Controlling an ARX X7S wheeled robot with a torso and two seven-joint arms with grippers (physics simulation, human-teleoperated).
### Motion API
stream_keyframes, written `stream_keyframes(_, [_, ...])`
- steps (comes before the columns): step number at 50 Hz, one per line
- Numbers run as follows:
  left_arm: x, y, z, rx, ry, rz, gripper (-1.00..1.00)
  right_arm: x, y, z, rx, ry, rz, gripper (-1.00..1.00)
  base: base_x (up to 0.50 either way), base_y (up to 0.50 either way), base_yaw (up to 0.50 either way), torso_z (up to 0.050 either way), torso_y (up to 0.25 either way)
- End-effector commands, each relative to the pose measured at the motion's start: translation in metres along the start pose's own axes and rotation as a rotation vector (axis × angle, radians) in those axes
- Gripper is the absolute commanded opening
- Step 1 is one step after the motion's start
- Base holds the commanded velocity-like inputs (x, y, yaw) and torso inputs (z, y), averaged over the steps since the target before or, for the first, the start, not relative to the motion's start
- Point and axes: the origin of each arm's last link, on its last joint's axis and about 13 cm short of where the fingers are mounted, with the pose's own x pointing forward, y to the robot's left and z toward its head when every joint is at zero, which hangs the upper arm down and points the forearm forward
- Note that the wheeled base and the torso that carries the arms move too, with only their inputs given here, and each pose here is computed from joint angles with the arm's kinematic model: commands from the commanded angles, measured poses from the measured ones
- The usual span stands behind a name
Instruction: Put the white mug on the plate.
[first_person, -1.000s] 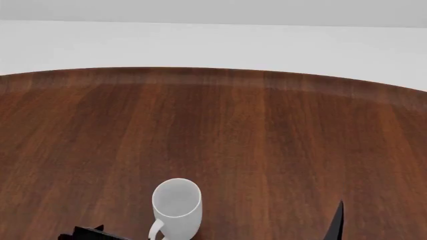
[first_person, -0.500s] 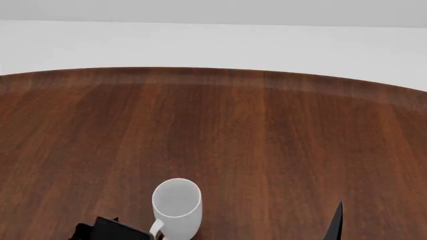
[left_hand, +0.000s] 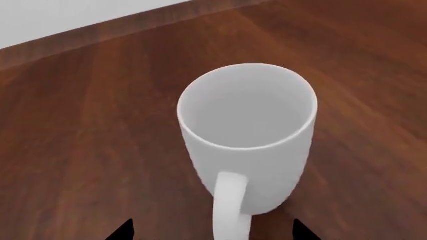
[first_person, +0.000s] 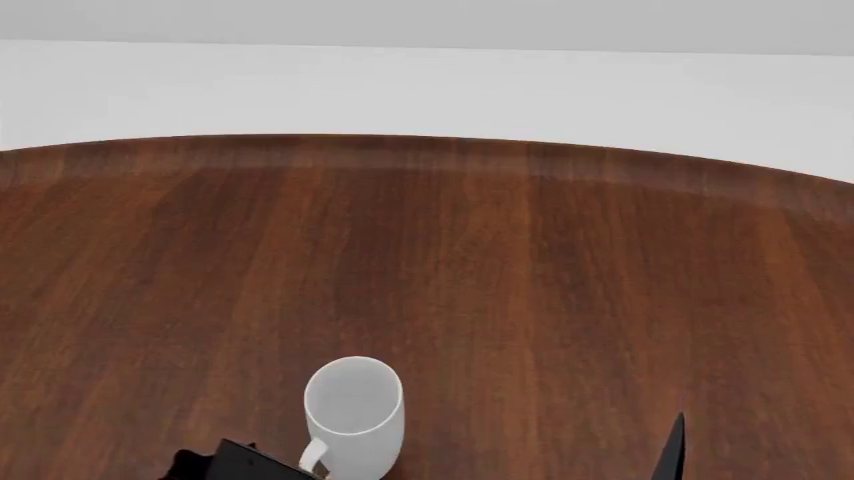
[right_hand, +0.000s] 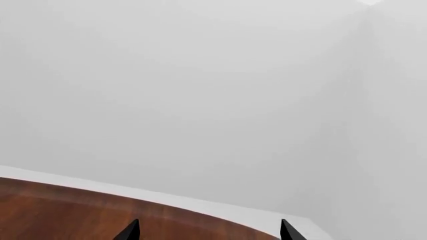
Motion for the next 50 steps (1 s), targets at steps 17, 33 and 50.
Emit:
stream_keyframes(17, [0.0023, 0.0028, 0.0009, 0.033, 0.026, 0.015, 1.00, -0.0044, 0.0006, -0.0001, 0.005, 0.009, -0.002, 1.00, 0.00, 0.00, 0.00, 0.000, 0.000])
stream_keyframes(33, [0.0034, -0.0003, 0.0023, 0.057, 0.039, 0.003, 1.00, -0.0057, 0.0017, -0.0021, 0.009, 0.015, -0.002, 1.00, 0.00, 0.00, 0.00, 0.000, 0.000])
stream_keyframes(50, [0.0050, -0.0012, 0.0056, 0.076, 0.042, -0.006, 1.00, -0.0056, 0.0030, -0.0016, 0.013, 0.017, -0.001, 1.00, 0.00, 0.00, 0.00, 0.000, 0.000])
